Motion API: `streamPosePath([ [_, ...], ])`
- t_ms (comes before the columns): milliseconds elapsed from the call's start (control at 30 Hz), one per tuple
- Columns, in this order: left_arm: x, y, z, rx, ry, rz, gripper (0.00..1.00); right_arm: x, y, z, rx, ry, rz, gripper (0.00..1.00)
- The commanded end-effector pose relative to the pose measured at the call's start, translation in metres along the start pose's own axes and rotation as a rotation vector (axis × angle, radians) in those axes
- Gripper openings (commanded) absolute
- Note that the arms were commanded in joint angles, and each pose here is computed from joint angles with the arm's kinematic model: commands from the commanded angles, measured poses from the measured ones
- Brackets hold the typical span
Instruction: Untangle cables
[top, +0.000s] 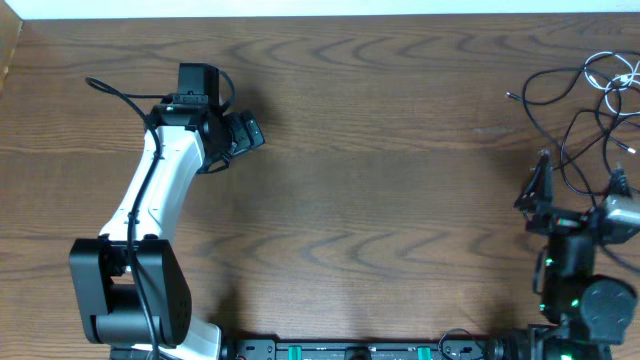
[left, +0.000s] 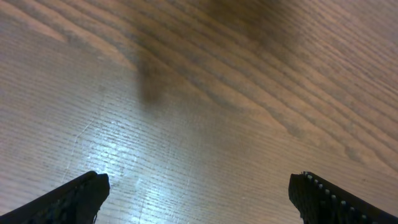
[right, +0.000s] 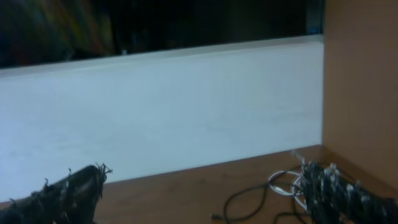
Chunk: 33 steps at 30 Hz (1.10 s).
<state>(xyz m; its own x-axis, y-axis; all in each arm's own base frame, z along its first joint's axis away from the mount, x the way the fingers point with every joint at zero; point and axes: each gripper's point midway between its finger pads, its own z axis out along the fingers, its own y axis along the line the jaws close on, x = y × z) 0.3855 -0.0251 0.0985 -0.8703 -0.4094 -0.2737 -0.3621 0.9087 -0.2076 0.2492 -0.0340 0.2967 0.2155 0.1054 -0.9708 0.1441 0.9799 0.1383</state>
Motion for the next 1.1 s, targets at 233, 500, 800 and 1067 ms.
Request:
streamPosePath([
  [233, -0.003, 0.001, -0.008, 0.003, -0.022, -0.001, 0.98, 0.059, 0.014, -0.021, -0.101, -0.021, 0.045, 0.99],
  [500, -0.003, 0.001, -0.008, 0.003, -0.022, -0.001, 0.98, 0.109, 0.012, -0.029, -0.095, 0.164, 0.019, 0.99],
  [800, -0.003, 0.001, -0.008, 0.002, -0.022, -0.001, 0.98, 0.136, 0.008, -0.035, -0.082, 0.274, 0.001, 0.99],
  [1067, -0.003, 0.001, -0.008, 0.002, -0.022, -0.001, 0.98, 0.136, 0.008, -0.035, -0.082, 0.274, 0.001, 0.99],
])
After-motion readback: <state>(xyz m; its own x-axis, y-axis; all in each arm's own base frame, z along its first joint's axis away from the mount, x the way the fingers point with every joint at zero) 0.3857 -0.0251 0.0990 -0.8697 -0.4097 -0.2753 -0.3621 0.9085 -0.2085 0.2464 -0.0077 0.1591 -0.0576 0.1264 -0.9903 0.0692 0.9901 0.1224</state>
